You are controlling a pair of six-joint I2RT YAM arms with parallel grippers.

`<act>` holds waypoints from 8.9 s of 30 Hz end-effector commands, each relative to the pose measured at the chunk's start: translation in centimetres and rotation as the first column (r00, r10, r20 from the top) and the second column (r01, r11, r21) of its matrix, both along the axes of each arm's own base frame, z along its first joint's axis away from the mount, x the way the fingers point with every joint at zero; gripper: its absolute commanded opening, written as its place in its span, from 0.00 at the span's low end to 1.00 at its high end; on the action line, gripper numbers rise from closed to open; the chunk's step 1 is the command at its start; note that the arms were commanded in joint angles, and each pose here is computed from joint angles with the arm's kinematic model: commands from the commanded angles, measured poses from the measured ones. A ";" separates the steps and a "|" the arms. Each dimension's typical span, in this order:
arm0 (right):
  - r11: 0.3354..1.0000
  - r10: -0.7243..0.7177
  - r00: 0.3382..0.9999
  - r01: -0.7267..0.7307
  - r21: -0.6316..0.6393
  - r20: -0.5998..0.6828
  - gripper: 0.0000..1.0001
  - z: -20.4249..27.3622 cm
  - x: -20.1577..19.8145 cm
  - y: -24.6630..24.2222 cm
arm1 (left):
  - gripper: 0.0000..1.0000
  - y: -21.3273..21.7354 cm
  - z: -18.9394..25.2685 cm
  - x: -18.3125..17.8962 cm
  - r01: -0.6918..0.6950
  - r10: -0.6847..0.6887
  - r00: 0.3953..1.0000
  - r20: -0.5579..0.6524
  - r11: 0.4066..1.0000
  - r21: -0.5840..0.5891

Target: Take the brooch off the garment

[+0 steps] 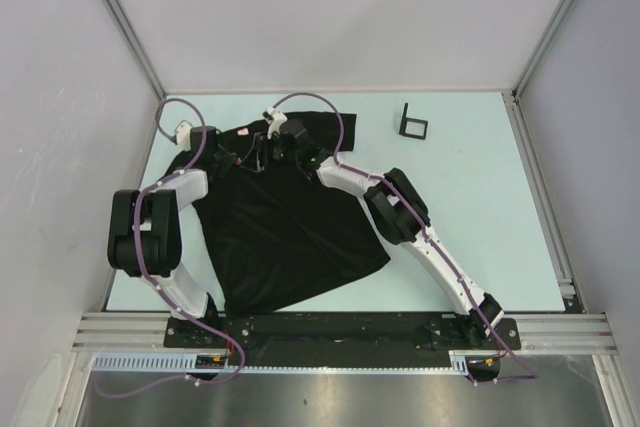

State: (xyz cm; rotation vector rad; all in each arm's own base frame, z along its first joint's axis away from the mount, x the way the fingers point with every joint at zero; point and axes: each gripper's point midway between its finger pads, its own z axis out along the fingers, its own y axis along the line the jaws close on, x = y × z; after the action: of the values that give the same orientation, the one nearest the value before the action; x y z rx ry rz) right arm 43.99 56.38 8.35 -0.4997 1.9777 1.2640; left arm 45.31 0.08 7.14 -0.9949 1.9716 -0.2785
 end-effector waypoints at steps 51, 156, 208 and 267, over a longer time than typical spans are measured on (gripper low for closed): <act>0.992 0.083 0.996 -0.086 0.096 0.032 0.49 -1.3 0.6 2.6 | 0.00 -1.3 1.1 -1.8 0.091 -0.087 0.994 -0.065 0.994 0.067; 0.995 0.029 0.987 -0.013 0.103 -0.157 0.47 1.9 4.7 -5.8 | 0.44 -6.3 -2.1 -1.8 0.505 -0.182 0.809 -0.559 0.703 0.501; 0.961 0.095 0.970 -0.031 0.275 -0.224 0.00 -1.3 0.6 2.0 | 0.31 2.5 0.8 -4.3 -0.079 0.090 0.993 0.073 0.986 -0.148; 0.981 0.110 0.985 -0.086 0.175 -0.132 0.00 -2.6 -0.1 1.0 | 0.18 -1.4 -1.1 0.7 0.121 -0.075 0.985 0.157 0.943 -0.309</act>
State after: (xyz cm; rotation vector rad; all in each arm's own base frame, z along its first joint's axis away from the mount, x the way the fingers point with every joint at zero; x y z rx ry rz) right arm 44.99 57.27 4.48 -0.3632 1.9619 1.5582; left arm 43.96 -1.47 3.91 -1.1153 1.9421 -0.6917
